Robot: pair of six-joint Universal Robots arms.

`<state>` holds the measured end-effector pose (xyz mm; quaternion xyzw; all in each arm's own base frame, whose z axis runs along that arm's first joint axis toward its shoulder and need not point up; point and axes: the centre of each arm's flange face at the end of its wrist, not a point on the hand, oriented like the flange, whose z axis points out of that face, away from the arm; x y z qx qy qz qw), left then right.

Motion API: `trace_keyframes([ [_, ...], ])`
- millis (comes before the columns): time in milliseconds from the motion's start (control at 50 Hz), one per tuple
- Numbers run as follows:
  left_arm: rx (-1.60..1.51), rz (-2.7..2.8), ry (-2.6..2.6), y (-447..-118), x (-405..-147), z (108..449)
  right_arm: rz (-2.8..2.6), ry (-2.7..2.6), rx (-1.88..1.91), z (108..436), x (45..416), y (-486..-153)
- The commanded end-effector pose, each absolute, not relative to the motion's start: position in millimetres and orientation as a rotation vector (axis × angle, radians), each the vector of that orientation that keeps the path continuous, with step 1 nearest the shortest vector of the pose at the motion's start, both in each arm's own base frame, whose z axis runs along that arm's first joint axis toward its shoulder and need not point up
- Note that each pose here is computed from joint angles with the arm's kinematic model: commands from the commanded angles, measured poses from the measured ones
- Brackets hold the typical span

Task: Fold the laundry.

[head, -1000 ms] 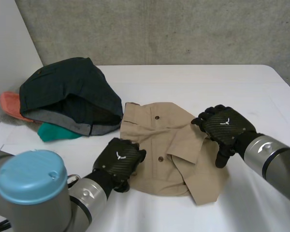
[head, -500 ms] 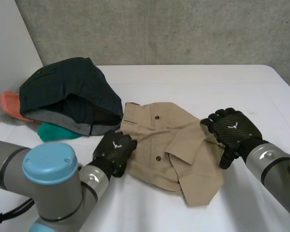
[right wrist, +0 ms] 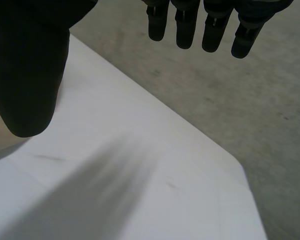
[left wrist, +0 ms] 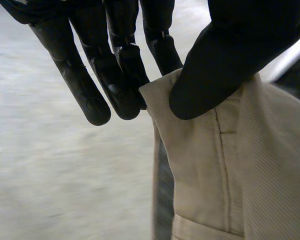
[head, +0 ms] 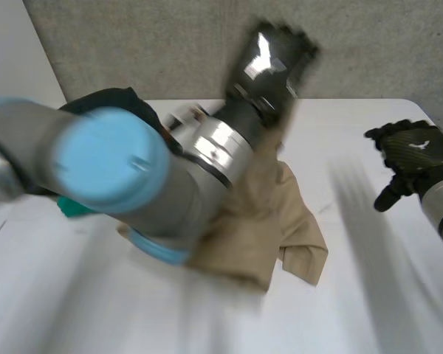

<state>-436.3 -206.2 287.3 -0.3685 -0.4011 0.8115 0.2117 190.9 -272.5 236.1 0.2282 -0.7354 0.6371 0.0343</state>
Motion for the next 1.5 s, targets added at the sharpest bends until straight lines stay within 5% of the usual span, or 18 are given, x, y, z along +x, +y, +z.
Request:
trace_keyframes([
  [20,-1.222,1.889,-1.183,-157.9,-469.5,189.8,1.930,-2.250,0.607,237.1,167.8,-286.9],
  [180,-1.219,1.820,-1.191,-143.1,-470.0,184.9,1.972,-2.274,0.712,236.8,174.0,-286.0],
  [280,-1.126,1.947,-1.274,-165.5,-434.5,233.1,1.986,-2.287,0.893,236.6,184.5,-279.2],
  [400,-1.057,1.995,-1.483,-162.3,-389.2,250.9,1.909,-2.249,1.187,241.5,194.2,-253.2],
  [580,-0.993,1.812,-2.147,-154.8,-296.3,199.2,1.691,-2.198,1.479,211.1,196.9,-224.9],
  [660,-0.868,1.660,-2.267,-150.9,-279.4,179.0,1.650,-2.137,1.553,195.9,195.6,-224.1],
  [900,-0.701,1.452,-2.422,-168.0,-251.5,149.8,1.621,-2.152,1.595,168.0,189.3,-226.3],
  [1220,-0.755,1.376,-2.366,-180.3,-266.5,130.3,1.658,-2.141,1.585,134.6,189.6,-247.0],
  [1320,-0.725,1.492,-2.310,-192.2,-271.3,151.5,1.689,-2.104,1.551,141.7,188.7,-256.9],
  [1380,-0.678,1.677,-2.186,-201.2,-274.1,197.9,1.771,-2.057,1.479,165.9,188.7,-266.5],
  [1500,-0.634,2.083,-1.825,-201.2,-271.7,310.2,2.209,-1.840,1.144,306.1,184.8,-262.9],
])
